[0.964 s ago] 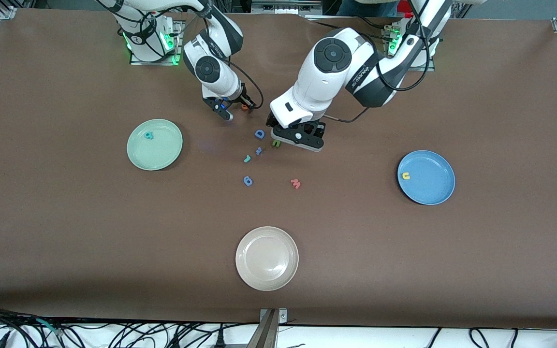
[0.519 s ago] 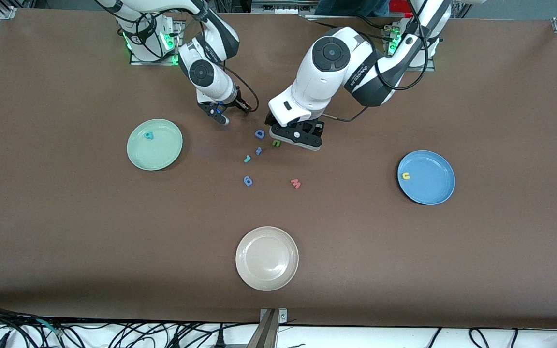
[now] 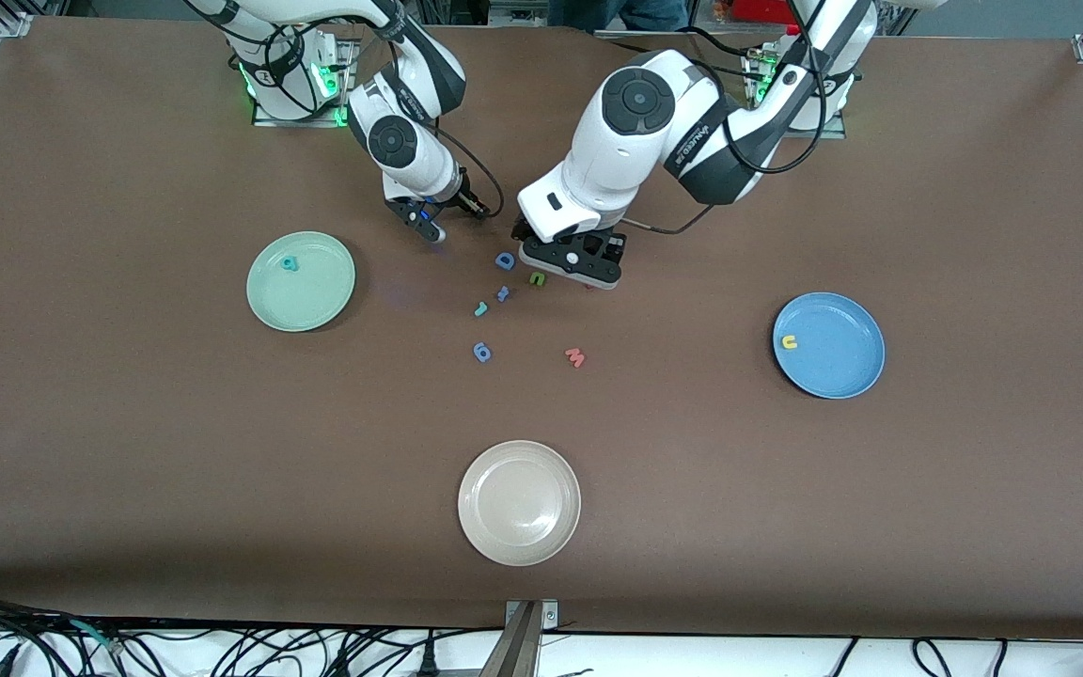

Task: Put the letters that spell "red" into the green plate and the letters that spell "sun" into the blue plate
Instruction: 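Grasp the orange letter with the right gripper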

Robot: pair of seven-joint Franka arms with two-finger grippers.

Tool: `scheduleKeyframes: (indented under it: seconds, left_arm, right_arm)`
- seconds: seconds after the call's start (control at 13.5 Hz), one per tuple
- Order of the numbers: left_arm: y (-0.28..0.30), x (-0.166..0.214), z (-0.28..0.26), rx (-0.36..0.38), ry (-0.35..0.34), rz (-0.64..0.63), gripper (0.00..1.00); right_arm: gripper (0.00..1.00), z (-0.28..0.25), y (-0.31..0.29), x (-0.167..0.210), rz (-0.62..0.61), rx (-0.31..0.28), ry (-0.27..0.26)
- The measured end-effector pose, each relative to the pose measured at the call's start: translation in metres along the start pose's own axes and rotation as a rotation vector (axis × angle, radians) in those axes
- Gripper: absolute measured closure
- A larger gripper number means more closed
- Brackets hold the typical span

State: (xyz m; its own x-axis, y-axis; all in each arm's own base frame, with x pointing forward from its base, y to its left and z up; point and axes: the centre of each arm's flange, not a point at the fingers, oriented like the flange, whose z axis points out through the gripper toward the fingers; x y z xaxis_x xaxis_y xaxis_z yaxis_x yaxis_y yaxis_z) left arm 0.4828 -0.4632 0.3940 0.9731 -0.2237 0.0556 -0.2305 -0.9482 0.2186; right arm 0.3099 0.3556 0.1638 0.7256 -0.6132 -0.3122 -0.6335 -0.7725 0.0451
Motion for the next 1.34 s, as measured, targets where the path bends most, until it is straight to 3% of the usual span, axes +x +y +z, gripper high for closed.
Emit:
scheduleKeyframes:
  seconds: [0.37,0.59,0.74,0.82,1.34]
  left_arm:
    - [0.026,-0.039,0.009,0.01,-0.011,0.022,0.0]
    - [0.029,-0.059,0.022,-0.02,0.054,0.022,0.0]
    - [0.024,-0.068,0.031,-0.013,0.075,0.04,0.0]
    - [0.023,-0.07,0.033,0.006,0.09,0.057,0.0]
    - [0.024,-0.085,0.066,0.168,0.187,0.083,0.0]
  right_arm:
    - [0.43,0.001,-0.001,-0.002,0.006,0.01,0.002]
    - [0.46,0.001,-0.001,-0.002,0.006,0.016,0.004]
    - [0.68,-0.001,-0.003,-0.003,0.004,0.03,0.008]
    - [0.72,-0.001,-0.003,-0.003,0.003,0.031,0.008]
    - [0.72,-0.005,-0.003,0.0,0.0,0.033,0.013]
